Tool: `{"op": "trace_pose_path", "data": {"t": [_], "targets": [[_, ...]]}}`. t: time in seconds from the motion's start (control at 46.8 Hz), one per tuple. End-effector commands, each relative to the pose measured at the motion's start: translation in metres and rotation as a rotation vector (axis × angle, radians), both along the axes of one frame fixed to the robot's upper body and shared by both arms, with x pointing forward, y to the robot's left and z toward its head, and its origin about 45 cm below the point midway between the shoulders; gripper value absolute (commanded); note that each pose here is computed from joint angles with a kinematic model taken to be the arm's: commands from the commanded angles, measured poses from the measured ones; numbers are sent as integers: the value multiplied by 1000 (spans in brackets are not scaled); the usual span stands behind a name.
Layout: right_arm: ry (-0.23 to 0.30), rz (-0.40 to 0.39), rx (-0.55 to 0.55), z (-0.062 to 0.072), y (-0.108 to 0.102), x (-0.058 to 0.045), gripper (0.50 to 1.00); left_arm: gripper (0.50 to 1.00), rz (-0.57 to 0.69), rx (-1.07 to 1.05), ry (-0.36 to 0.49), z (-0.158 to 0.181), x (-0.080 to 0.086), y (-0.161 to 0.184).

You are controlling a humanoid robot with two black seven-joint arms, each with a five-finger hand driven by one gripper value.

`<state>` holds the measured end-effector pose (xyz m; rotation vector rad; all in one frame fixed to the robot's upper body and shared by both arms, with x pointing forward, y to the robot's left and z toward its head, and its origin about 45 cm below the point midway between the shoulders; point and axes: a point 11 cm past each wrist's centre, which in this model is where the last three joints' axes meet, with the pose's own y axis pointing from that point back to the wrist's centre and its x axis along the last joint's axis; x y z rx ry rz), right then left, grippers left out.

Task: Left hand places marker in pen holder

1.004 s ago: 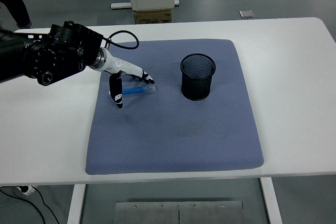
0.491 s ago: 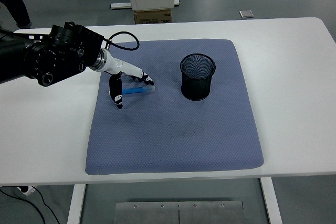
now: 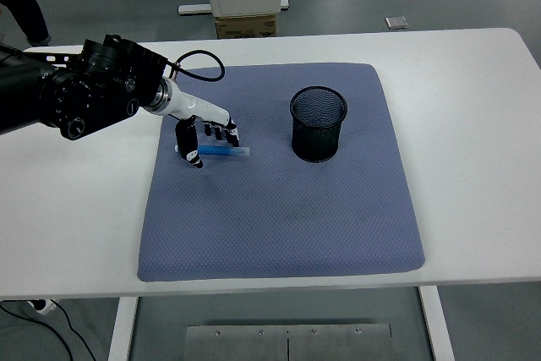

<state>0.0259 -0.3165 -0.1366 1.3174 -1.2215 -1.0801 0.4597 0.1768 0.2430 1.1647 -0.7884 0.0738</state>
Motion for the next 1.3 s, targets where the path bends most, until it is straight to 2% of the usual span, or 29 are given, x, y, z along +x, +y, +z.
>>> {"op": "trace_pose_path", "data": {"t": [0.0, 0.406, 0.919, 1.068, 1.282], "targets": [[0, 0, 0, 0, 0, 0, 1000, 751, -1, -1, -1, 0, 0, -1], [0, -1, 0, 0, 0, 0, 1000, 719, -13, -4, -35, 2, 2, -3], [0, 0, 0, 0, 0, 0, 1000, 716, -40, 20, -75, 2, 4, -3], [0, -1, 0, 0, 0, 0, 1000, 695, -42, 20, -80, 2, 5, -2], [0, 0, 0, 0, 0, 0, 1000, 692, -42, 21, -81, 2, 5, -2]]}}
